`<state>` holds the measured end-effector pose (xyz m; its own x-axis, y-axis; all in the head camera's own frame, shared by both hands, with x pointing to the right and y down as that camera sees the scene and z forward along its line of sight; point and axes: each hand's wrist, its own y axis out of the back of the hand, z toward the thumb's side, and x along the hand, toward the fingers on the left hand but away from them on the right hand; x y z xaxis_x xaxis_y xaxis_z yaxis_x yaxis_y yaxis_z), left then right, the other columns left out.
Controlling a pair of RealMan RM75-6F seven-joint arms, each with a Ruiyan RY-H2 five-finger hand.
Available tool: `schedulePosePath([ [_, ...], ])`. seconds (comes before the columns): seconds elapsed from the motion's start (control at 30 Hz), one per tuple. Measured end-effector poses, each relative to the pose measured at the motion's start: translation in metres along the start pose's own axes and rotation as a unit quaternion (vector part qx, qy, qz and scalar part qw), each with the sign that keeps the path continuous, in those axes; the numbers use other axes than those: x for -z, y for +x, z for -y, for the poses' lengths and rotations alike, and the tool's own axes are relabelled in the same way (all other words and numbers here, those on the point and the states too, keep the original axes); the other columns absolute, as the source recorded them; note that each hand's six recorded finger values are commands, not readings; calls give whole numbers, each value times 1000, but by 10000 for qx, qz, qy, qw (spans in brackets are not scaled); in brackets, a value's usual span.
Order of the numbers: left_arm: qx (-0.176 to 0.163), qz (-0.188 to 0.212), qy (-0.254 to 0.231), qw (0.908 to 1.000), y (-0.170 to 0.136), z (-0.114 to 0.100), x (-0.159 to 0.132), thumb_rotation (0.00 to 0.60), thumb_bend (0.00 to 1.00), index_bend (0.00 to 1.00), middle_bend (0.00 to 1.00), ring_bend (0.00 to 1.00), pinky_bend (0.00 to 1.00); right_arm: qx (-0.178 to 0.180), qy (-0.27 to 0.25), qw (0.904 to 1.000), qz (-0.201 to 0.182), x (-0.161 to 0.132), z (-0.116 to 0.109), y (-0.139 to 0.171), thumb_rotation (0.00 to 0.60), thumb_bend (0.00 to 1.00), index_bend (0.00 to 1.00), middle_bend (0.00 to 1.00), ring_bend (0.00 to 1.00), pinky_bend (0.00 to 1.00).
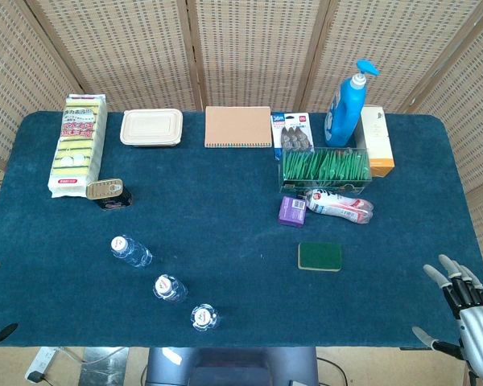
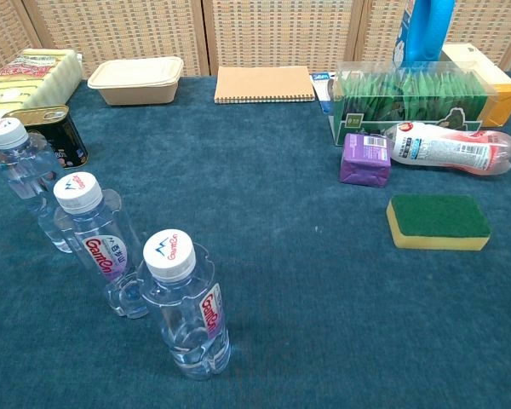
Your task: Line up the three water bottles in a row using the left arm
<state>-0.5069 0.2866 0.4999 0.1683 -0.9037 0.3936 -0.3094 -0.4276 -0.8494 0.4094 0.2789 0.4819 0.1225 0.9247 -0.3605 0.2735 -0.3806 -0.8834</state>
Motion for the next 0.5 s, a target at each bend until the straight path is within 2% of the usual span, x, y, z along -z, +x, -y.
schedulePosePath([
  [0.23,135,-19,-93,9999,5,3,3,600,120,0,0,0,0,-25,-11,10000,-15,-1,1,0,600,0,112,0,0,0],
  [0.5,298,-17,-509,9983,24,8,12,600,121,0,0,0,0,-29,-67,10000,-36,-1,0,1,600,0,112,1,0,0],
])
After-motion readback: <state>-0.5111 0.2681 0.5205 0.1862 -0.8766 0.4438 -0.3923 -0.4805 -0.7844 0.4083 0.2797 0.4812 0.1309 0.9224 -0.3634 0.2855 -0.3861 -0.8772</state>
